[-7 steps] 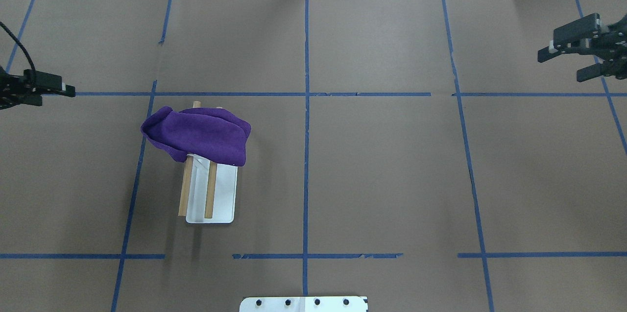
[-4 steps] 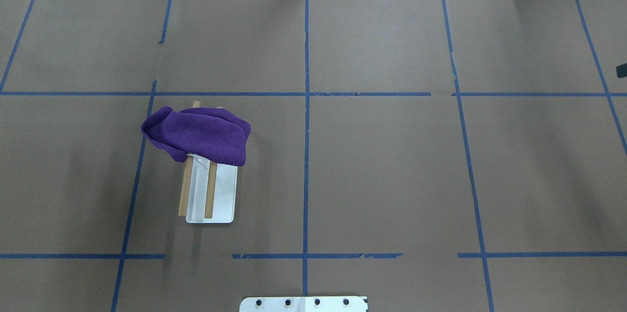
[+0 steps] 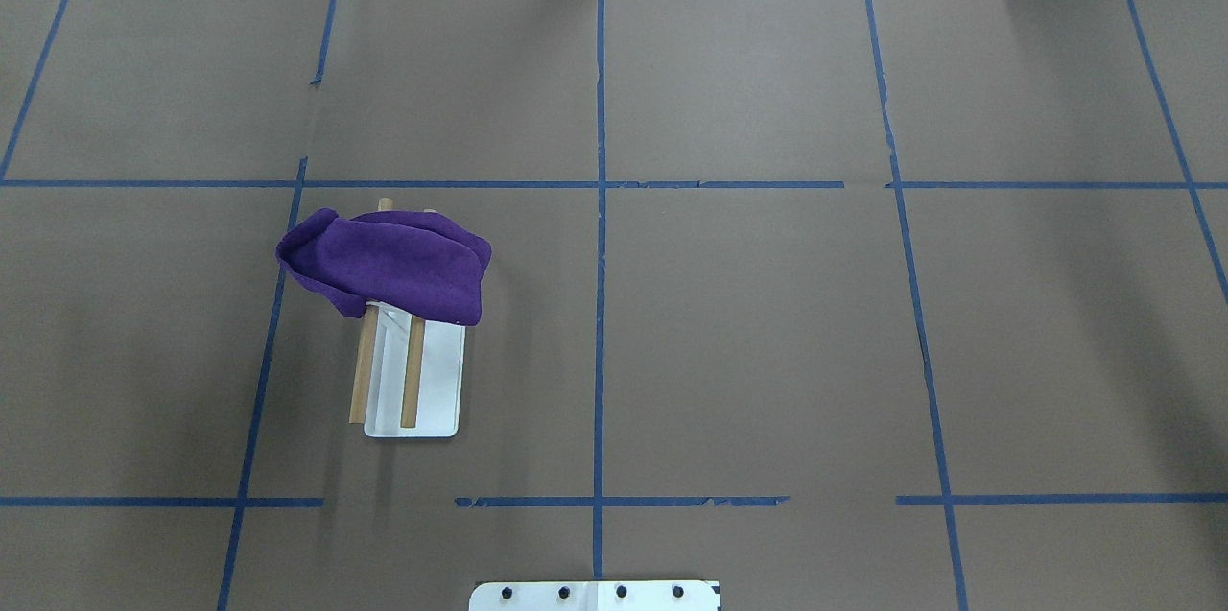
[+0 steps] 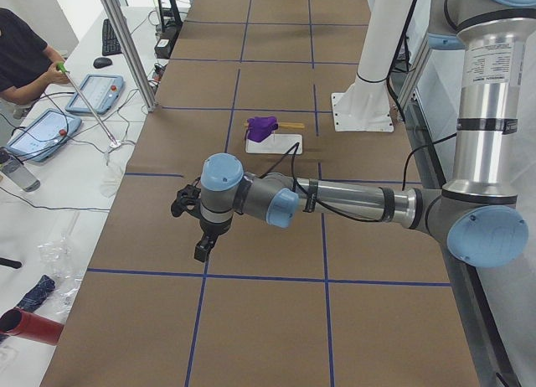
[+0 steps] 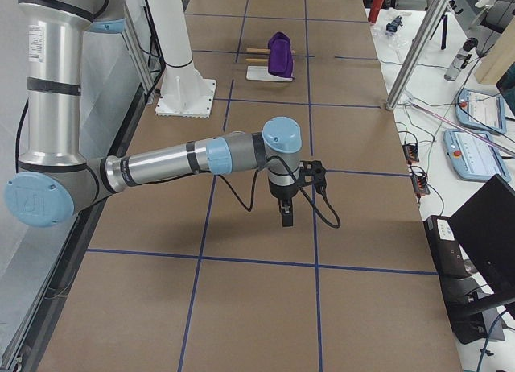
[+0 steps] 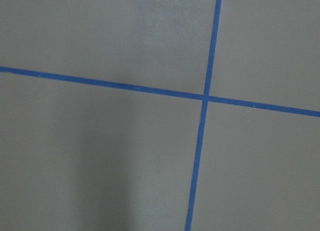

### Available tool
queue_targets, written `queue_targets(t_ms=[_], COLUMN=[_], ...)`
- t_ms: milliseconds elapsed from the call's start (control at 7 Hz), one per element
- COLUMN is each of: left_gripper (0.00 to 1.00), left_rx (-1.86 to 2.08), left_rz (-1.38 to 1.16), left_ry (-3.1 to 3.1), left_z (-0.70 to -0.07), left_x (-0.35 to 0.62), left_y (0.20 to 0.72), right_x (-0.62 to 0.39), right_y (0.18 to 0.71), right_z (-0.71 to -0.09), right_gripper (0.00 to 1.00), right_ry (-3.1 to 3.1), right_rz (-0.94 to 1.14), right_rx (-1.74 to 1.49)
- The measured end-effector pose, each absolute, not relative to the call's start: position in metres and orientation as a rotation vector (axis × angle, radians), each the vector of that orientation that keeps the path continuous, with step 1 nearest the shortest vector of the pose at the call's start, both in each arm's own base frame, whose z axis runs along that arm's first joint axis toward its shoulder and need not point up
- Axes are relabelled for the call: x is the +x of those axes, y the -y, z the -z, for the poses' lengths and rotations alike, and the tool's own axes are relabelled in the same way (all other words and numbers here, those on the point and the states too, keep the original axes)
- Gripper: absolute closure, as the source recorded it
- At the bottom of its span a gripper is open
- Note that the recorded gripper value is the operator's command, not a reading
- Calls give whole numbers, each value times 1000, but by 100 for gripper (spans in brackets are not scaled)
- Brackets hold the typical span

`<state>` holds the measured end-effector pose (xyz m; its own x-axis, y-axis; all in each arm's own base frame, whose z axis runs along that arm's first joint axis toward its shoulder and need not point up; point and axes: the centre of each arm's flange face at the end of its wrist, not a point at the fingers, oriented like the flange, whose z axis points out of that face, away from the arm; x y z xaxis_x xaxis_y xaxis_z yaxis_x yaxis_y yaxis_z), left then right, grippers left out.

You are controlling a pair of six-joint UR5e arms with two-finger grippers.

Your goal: Hang towel on rack

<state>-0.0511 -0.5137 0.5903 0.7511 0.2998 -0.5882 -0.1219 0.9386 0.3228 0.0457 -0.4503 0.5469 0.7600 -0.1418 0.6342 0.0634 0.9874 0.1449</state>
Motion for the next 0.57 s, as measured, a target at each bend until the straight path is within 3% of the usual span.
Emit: queue_targets(t_ms=[571], left_gripper=[0], left_rx=[148], left_rz=[-204], left_ry=[-766], left_z=[-601], left_x=[-52], left_y=[501], right_x=[69], right_y=[452], right_z=[-544], right_gripper=[0], right_ry=[681], right_rz=[203], right_rx=[-30])
